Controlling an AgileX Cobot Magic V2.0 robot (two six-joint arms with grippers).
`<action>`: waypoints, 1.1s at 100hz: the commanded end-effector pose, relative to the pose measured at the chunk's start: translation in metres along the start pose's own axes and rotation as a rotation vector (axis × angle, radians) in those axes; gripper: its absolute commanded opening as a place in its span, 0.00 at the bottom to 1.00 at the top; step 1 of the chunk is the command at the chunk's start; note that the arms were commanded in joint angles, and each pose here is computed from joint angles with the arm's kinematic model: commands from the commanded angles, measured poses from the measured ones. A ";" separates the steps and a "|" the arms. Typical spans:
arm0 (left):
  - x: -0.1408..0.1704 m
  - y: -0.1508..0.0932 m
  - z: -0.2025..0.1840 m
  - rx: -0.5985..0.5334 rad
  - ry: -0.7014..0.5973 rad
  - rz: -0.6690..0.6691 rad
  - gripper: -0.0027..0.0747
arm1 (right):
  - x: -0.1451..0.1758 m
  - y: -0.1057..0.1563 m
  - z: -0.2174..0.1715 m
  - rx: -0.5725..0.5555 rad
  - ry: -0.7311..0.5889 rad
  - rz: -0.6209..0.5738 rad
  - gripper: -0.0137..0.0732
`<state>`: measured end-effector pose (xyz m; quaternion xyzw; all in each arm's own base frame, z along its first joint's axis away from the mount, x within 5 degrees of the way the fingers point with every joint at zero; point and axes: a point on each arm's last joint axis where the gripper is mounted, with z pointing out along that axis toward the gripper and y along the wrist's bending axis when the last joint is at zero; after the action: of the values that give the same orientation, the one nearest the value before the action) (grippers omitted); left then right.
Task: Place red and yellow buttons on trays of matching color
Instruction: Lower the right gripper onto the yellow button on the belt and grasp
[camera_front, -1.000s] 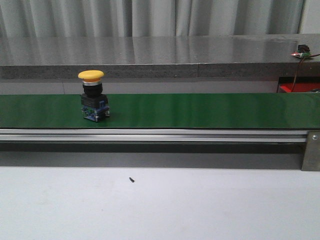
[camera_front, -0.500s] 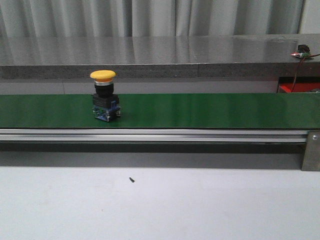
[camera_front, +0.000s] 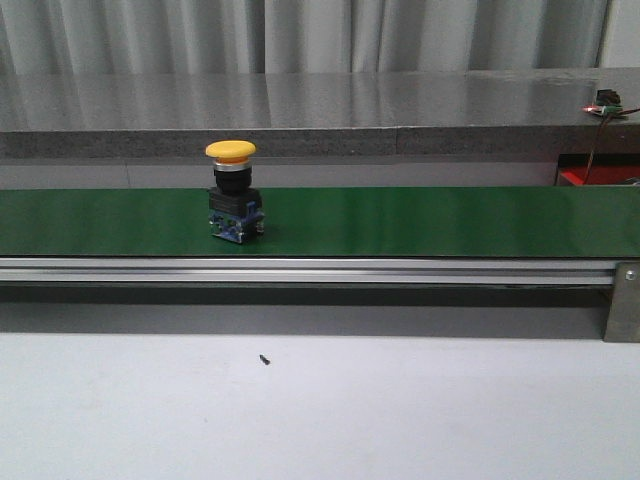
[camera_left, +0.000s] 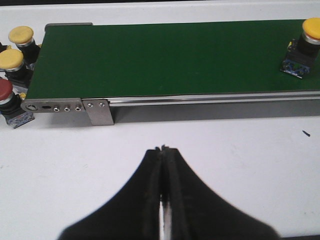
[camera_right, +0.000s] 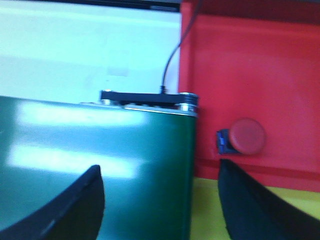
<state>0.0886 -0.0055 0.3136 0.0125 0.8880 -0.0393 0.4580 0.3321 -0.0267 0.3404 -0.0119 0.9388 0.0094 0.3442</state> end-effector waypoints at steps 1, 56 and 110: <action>-0.014 -0.001 -0.005 0.006 -0.098 -0.007 0.01 | -0.011 0.020 -0.022 -0.030 -0.102 -0.068 0.73; -0.014 -0.001 -0.005 0.006 -0.098 -0.007 0.01 | 0.002 0.130 -0.027 -0.261 -0.086 -0.418 0.73; -0.014 -0.001 -0.005 0.006 -0.098 -0.007 0.01 | 0.028 0.199 0.000 -0.390 0.013 -0.697 0.73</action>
<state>0.0886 -0.0055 0.3136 0.0125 0.8880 -0.0393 0.4580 0.3070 0.1623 0.3063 -0.3827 0.8803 0.0655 0.2727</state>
